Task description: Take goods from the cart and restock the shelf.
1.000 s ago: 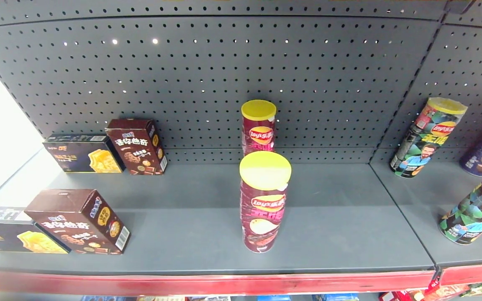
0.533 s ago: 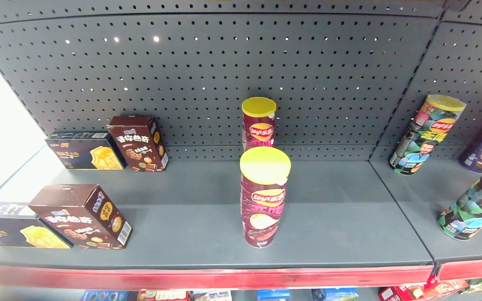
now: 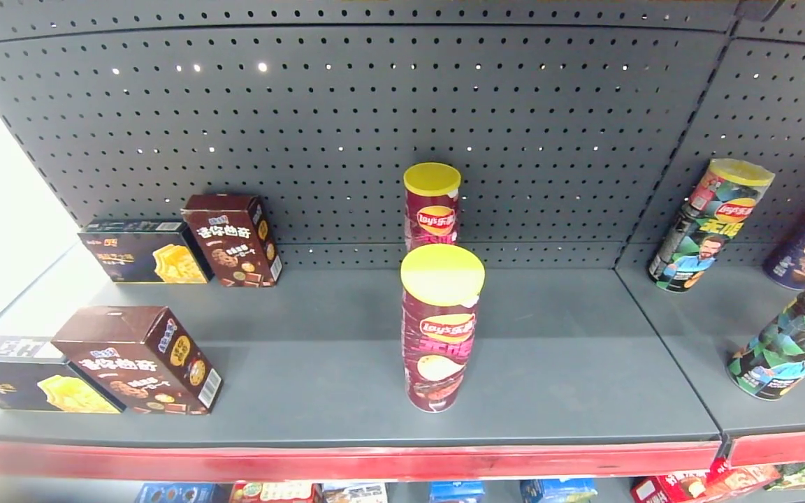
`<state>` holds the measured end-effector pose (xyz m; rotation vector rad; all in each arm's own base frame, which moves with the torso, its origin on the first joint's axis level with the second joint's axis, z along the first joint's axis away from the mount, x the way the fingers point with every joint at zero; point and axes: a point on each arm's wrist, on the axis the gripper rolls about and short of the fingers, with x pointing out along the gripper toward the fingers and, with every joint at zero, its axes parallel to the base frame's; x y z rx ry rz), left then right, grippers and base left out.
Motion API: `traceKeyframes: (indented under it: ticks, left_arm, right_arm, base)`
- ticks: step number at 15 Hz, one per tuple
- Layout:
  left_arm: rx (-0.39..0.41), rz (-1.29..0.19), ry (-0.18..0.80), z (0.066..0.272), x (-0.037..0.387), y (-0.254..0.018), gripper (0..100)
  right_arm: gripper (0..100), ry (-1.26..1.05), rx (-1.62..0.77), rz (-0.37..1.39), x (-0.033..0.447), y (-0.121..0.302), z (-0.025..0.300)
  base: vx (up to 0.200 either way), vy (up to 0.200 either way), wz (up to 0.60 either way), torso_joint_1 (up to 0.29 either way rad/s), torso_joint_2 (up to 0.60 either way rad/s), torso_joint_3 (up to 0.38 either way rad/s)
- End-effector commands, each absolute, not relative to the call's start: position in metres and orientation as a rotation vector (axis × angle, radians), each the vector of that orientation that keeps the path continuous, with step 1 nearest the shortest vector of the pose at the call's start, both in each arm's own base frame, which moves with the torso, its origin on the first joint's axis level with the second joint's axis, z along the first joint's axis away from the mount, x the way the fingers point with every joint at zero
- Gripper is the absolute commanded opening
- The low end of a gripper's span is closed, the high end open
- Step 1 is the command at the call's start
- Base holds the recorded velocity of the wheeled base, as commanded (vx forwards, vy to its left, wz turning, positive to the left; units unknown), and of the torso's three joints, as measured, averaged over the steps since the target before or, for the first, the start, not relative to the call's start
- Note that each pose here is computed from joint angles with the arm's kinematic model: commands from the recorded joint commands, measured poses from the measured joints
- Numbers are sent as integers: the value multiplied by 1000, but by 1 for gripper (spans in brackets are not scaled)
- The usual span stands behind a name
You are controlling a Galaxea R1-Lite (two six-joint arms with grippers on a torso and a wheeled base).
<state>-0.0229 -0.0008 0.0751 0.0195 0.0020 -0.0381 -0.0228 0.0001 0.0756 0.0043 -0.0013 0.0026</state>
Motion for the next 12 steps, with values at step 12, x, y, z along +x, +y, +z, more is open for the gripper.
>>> traceKeyframes:
  ticks: [12]
  left_arm:
    - [18, -38, 3, 75, -23, -1, 100]
  right_arm:
    - [100, -2, 6, 3, -23, 0, 76]
  base:
    - [0, 0, 0, 0, 0, 0]
